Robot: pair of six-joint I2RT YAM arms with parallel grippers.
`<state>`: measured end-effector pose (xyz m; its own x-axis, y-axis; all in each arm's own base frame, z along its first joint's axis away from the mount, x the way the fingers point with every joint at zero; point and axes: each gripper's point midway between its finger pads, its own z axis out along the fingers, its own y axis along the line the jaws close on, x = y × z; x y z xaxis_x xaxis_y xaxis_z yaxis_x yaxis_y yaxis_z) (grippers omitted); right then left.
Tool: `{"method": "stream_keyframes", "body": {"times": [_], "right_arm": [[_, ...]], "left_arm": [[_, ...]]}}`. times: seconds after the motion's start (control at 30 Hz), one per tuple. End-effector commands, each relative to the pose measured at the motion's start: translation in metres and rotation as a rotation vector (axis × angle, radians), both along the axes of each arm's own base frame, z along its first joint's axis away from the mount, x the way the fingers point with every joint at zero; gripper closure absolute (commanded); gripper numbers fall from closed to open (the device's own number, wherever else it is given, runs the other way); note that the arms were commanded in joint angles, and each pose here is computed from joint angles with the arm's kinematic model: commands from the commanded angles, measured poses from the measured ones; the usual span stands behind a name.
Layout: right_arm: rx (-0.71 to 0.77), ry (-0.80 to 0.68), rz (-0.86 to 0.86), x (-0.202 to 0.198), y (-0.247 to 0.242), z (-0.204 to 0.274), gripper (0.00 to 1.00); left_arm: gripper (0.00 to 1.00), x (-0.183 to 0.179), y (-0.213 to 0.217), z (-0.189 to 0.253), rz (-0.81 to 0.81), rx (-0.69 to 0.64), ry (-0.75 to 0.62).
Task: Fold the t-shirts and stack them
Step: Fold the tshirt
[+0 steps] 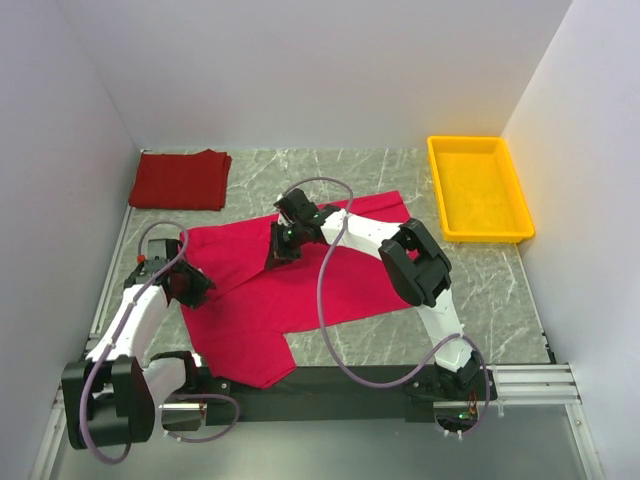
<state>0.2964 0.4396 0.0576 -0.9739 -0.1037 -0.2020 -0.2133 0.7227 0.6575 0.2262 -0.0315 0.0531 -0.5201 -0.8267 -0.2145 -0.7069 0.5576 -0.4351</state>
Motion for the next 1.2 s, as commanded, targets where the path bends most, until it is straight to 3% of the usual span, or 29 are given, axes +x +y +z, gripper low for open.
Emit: {"method": "stream_keyframes", "body": {"times": [0.0,0.73,1.17], "right_arm": [[0.059,-0.033,-0.008,0.006,0.001,0.027,0.87],[0.076,-0.001,-0.006,0.003,0.000,0.025,0.90],[0.086,0.002,0.003,0.002,0.001,0.026,0.90]], "left_arm": [[0.57,0.004,0.007,-0.002,0.035,0.026,0.019],[0.65,0.004,0.008,-0.031,0.042,0.045,0.075],[0.83,0.006,0.011,-0.035,0.038,0.060,0.071]]}}
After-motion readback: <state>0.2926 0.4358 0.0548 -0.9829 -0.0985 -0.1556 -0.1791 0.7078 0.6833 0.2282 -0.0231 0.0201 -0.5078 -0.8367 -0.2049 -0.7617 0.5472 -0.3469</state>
